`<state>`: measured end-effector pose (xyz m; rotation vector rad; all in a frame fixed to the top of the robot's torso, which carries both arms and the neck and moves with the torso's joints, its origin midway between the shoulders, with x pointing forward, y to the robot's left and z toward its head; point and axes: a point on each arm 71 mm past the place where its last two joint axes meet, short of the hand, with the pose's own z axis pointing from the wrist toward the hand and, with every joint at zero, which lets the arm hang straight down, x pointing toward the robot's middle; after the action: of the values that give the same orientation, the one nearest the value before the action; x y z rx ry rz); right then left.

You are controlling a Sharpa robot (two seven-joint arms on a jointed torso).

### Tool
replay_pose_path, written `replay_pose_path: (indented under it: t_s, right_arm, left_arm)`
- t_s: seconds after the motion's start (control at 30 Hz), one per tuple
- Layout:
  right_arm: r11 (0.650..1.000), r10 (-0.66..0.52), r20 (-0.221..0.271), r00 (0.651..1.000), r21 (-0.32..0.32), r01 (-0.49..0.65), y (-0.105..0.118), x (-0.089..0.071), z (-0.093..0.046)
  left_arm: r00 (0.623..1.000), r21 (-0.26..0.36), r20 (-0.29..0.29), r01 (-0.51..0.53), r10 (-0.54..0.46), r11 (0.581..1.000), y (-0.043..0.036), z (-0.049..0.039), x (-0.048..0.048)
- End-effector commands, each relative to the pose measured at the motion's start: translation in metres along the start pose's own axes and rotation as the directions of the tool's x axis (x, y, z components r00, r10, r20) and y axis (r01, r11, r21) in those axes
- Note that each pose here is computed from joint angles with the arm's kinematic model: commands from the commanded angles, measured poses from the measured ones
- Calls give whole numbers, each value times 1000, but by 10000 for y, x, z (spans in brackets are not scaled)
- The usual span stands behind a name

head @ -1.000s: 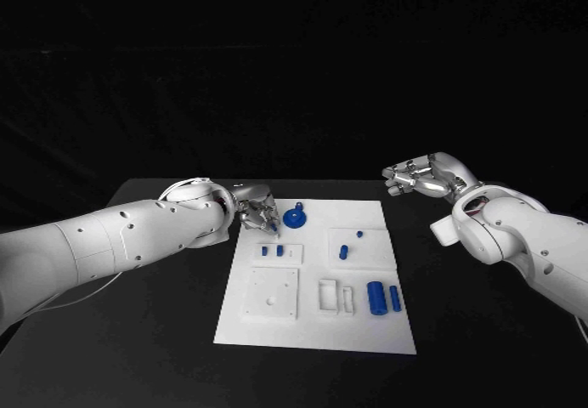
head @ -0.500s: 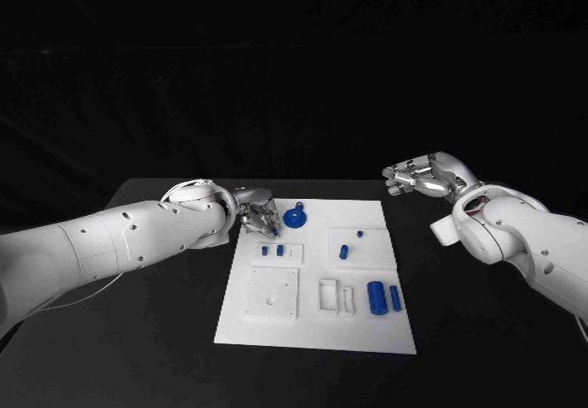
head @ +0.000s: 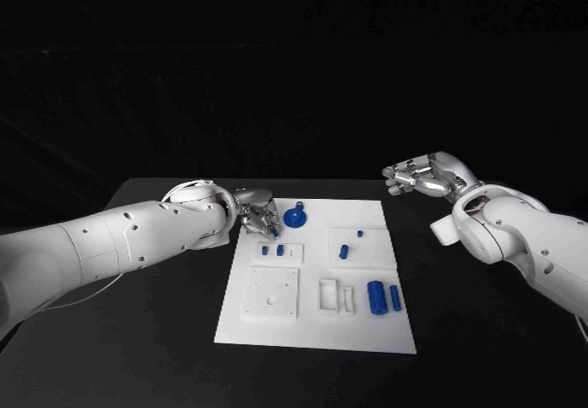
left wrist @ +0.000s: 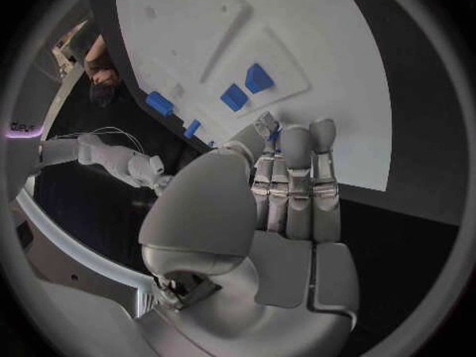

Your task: Assemble the parts on the task board

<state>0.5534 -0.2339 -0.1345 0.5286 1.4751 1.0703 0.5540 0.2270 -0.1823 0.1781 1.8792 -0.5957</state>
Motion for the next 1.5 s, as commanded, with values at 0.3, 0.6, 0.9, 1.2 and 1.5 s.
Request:
replay_pose_path:
  t_s: [0.3,0.6,0.9,1.2,1.5]
  right_arm:
    - [1000,-4,-6,1000,-13,4,11,2,-1]
    - [1000,-4,-6,1000,-13,4,11,1,-2]
    - [1000,-4,-7,1000,-12,4,11,5,0]
    - [1000,-3,-8,1000,-13,3,12,9,2]
    - [1000,-3,-8,1000,-12,3,11,9,2]
  left_arm:
    - [1000,16,-3,2,-2,1000,-26,19,37]
    - [1000,18,-3,0,0,1000,-36,23,47]
    - [1000,30,-3,0,0,1000,-75,33,58]
    - [1000,39,-11,-2,2,999,-108,42,70]
    - [999,10,-39,-30,30,1000,-89,46,91]
